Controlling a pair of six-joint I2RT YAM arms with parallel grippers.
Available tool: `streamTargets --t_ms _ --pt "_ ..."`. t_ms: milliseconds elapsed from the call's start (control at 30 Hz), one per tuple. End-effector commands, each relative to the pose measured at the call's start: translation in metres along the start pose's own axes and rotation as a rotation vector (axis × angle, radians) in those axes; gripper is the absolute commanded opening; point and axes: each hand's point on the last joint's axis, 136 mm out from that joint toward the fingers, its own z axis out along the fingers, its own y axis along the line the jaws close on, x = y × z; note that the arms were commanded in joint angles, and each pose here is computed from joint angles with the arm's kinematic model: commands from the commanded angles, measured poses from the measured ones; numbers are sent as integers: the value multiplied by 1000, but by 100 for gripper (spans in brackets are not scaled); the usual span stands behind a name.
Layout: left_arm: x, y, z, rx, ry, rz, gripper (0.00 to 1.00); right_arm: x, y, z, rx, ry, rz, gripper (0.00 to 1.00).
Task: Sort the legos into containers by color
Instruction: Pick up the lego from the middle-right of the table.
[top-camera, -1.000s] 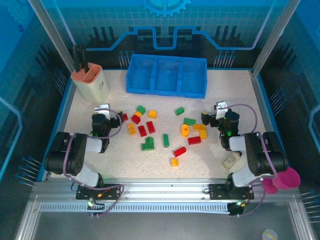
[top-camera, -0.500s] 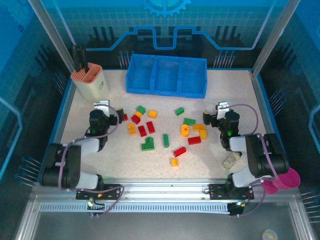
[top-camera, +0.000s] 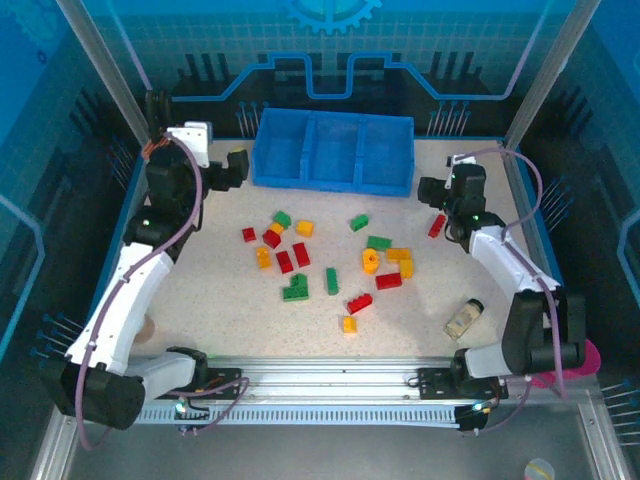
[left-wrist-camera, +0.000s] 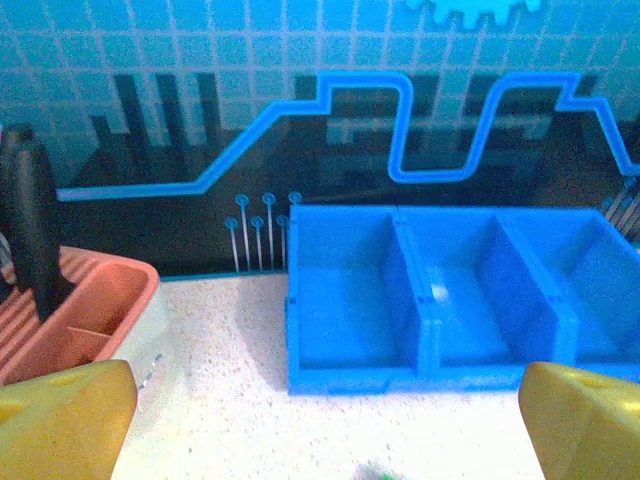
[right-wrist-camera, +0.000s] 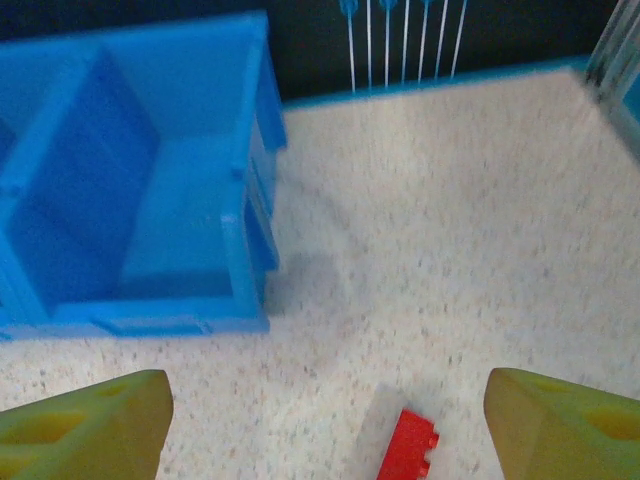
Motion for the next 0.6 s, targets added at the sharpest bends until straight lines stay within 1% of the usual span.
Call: streamTargets --t_ms 0,100,167,400,433,467,567 --pt "48 -12 -3 68 265 84 99 48 -15 10 90 251 96 81" --pt "53 -18 -1 88 312 130 99 53 -18 18 123 305 127 77" --pt "56 -22 0 96 323 148 99 60 -20 24 142 345 142 76" --pt "73 -37 9 160 356 143 99 82 -39 49 176 420 237 69" --pt "75 -39 11 164 360 143 99 85 -41 53 179 431 239 69" --pt "77 -41 12 173 364 144 99 88 -42 55 183 445 242 71" --pt "84 -46 16 184 378 157 99 98 -44 62 199 486 251 70"
